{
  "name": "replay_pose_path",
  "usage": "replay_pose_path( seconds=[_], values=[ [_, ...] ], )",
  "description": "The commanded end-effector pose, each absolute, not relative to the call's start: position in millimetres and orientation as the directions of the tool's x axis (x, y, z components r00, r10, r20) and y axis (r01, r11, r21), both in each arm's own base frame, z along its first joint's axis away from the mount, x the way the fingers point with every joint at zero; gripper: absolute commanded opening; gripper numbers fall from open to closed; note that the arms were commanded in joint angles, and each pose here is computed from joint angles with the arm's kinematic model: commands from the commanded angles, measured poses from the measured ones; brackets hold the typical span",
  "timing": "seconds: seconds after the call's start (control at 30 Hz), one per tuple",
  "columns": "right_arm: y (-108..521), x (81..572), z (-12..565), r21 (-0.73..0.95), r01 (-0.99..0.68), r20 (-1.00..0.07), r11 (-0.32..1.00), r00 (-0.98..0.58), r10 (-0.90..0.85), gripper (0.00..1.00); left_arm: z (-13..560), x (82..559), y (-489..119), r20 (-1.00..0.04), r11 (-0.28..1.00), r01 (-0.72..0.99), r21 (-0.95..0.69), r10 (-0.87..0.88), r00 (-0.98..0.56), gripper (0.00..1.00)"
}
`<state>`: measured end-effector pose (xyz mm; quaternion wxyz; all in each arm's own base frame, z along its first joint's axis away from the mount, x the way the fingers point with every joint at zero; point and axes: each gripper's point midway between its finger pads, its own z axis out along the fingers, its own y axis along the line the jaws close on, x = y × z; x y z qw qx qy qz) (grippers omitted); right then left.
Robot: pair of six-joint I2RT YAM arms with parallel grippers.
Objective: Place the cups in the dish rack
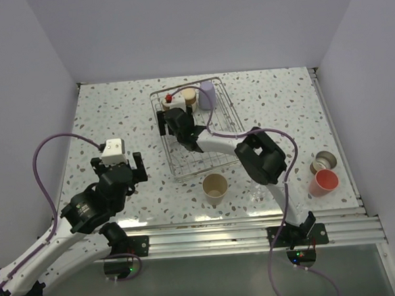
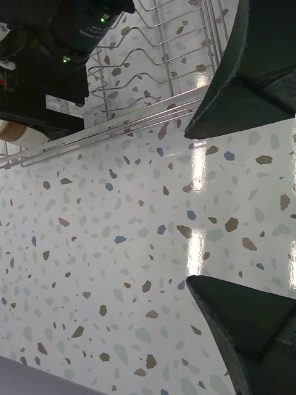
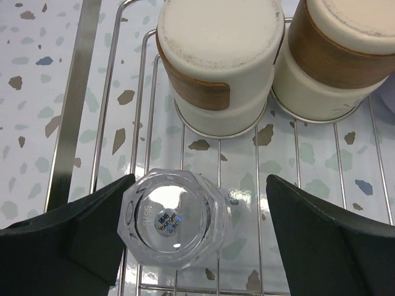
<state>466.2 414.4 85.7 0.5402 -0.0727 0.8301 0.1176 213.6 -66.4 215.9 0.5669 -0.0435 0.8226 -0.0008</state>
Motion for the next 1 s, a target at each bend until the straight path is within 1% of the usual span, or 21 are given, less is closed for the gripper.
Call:
replay_pose_path(
  seconds=[0.0, 0.1, 0.3, 0.33, 0.43, 0.5, 0.6, 0.63, 0.67, 0.73, 0.77, 0.8, 0.83, 0.9, 0.97],
  values=[
    [420, 461, 168, 0.19, -0.276, -0.947, 0.942, -0.303, 0.102, 0.91, 220, 218, -68, -0.939, 0.994, -0.085, -0.069, -0.094, -0.331, 0.95],
    [418, 458, 189, 0.201, -0.29, -0.952, 0.936, -0.282, 0.117, 0.98, 218, 219, -68, -0.938, 0.994, -0.089, -0.065, -0.091, -0.333, 0.94],
    [407, 447, 227, 0.228, -0.307, -0.957, 0.924, -0.247, 0.153, 0.98, 217, 219, -67, -0.937, 0.994, -0.097, -0.056, -0.086, -0.339, 0.94],
    [403, 443, 246, 0.241, -0.312, -0.958, 0.919, -0.227, 0.174, 0.98, 217, 219, -67, -0.937, 0.994, -0.099, -0.054, -0.085, -0.339, 0.94],
    [388, 433, 262, 0.245, -0.305, -0.96, 0.92, -0.212, 0.185, 0.98, 216, 219, -70, -0.934, 0.995, -0.081, -0.049, -0.074, -0.348, 0.94],
    [371, 419, 286, 0.259, -0.305, -0.96, 0.916, -0.188, 0.209, 0.98, 215, 220, -76, -0.931, 0.999, -0.042, -0.035, -0.048, -0.361, 0.94],
    [342, 394, 306, 0.269, -0.308, -0.959, 0.913, -0.173, 0.224, 0.98, 210, 223, -93, -0.92, 0.999, 0.04, -0.016, 0.001, -0.391, 0.93],
    [330, 387, 288, 0.252, -0.286, -0.96, 0.925, -0.194, 0.202, 0.98, 212, 222, -101, -0.915, 0.997, 0.074, -0.032, 0.0, -0.403, 0.93],
    [315, 375, 309, 0.276, -0.286, -0.958, 0.918, -0.164, 0.236, 0.98, 212, 223, -107, -0.911, 0.995, 0.09, -0.034, 0.007, -0.413, 0.93],
    [294, 364, 309, 0.276, -0.257, -0.958, 0.926, -0.154, 0.243, 0.98, 208, 228, -131, -0.895, 0.985, 0.161, -0.062, 0.017, -0.446, 0.91],
    [275, 355, 307, 0.278, -0.223, -0.957, 0.934, -0.144, 0.25, 0.98, 198, 230, -142, -0.878, 0.98, 0.193, -0.056, 0.044, -0.476, 0.91],
    [265, 350, 307, 0.281, -0.208, -0.957, 0.937, -0.137, 0.257, 0.98, 201, 234, -155, -0.879, 0.971, 0.226, -0.08, 0.039, -0.476, 0.9],
    [256, 345, 293, 0.267, -0.19, -0.959, 0.945, -0.151, 0.241, 0.98, 198, 231, -171, -0.863, 0.952, 0.284, -0.112, 0.049, -0.503, 0.89],
    [238, 338, 297, 0.269, -0.153, -0.96, 0.951, -0.118, 0.252, 0.98, 195, 234, -191, -0.844, 0.935, 0.328, -0.136, 0.063, -0.532, 0.88],
    [226, 336, 289, 0.235, -0.115, -0.968, 0.965, -0.117, 0.222, 0.98, 190, 233, -206, -0.831, 0.915, 0.371, -0.161, 0.077, -0.55, 0.88]
  ],
)
